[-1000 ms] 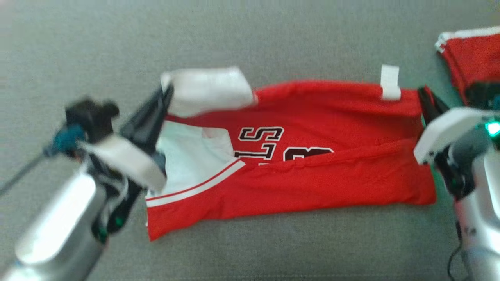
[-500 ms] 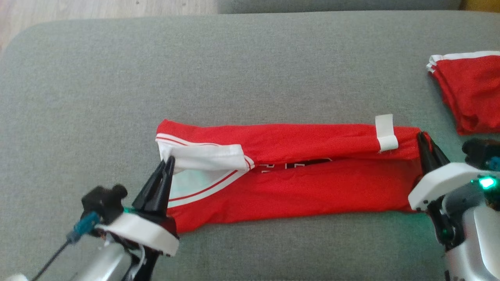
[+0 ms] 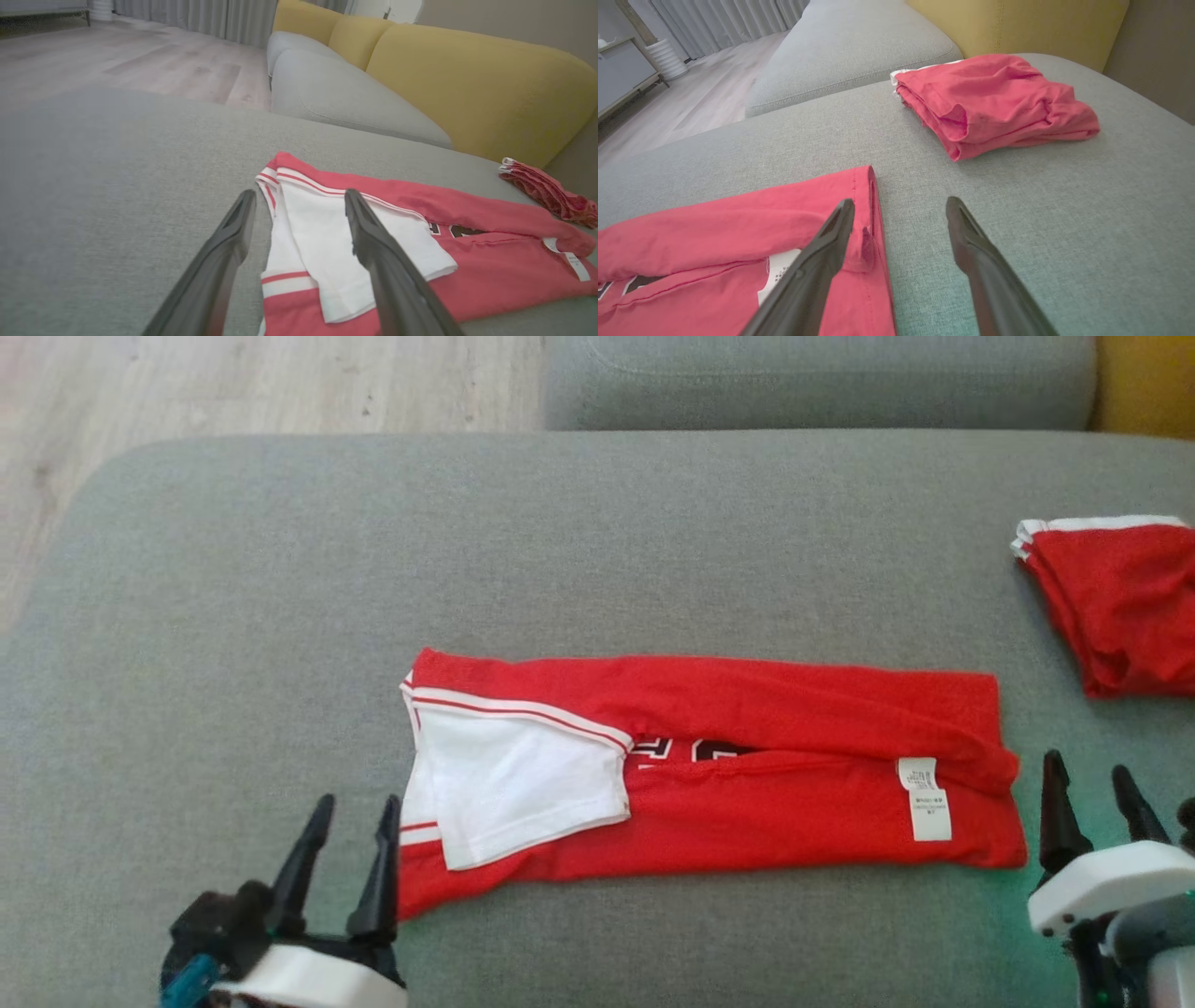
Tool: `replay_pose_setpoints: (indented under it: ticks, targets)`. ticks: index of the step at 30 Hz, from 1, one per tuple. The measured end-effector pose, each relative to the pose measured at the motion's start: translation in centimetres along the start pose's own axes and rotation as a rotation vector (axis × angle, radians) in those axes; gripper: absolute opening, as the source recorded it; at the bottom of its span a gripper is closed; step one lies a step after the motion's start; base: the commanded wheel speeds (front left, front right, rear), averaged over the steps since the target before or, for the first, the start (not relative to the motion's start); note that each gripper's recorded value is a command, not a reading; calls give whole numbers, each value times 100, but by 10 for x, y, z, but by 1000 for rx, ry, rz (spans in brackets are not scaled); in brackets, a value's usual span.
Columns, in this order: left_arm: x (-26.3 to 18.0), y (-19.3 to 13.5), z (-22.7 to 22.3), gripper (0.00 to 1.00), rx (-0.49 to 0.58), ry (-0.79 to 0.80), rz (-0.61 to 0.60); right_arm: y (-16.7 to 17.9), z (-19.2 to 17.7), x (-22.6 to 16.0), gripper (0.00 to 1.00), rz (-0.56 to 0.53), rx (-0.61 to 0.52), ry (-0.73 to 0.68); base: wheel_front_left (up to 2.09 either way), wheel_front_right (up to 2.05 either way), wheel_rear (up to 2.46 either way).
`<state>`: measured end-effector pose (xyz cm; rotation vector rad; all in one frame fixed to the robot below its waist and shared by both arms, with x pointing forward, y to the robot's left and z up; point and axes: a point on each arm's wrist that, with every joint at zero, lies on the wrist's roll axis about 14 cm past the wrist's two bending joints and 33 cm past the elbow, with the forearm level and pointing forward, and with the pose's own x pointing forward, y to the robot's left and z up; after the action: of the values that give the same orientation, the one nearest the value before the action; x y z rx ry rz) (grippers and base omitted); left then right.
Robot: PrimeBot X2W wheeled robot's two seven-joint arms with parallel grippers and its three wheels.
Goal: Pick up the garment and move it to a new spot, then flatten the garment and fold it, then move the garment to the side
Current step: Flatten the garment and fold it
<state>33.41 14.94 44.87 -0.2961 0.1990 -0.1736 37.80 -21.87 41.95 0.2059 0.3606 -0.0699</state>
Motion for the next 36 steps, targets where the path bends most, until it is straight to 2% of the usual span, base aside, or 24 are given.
replay_pose_setpoints:
  ticks: [9,15,21,26,27,28,29,31,36]
  targets:
    - [-22,25,28,100,62,-101,133,22,-5,8,100,61,-33,72,0,0,0]
    - [-31,39,43,100,72,-145,202,28,-11,30,100,71,-82,134,0,0,0]
    - [-38,49,50,100,83,-167,245,16,-51,36,100,34,-114,305,0,0,0]
    - [-42,52,46,100,78,-154,265,21,-58,38,100,46,-128,340,0,0,0]
    - [-42,52,47,100,79,-156,266,23,-58,38,94,50,-130,343,0,0,0]
    - [-42,51,49,100,79,-159,266,24,-58,38,61,53,-132,343,0,0,0]
    - [-41,50,50,100,79,-162,263,24,-58,38,34,55,-133,343,0,0,0]
    - [-40,48,51,100,78,-166,254,25,-59,36,1,60,-137,346,0,0,0]
    - [-33,42,50,100,79,-155,233,22,-56,34,0,53,-132,336,0,0,0]
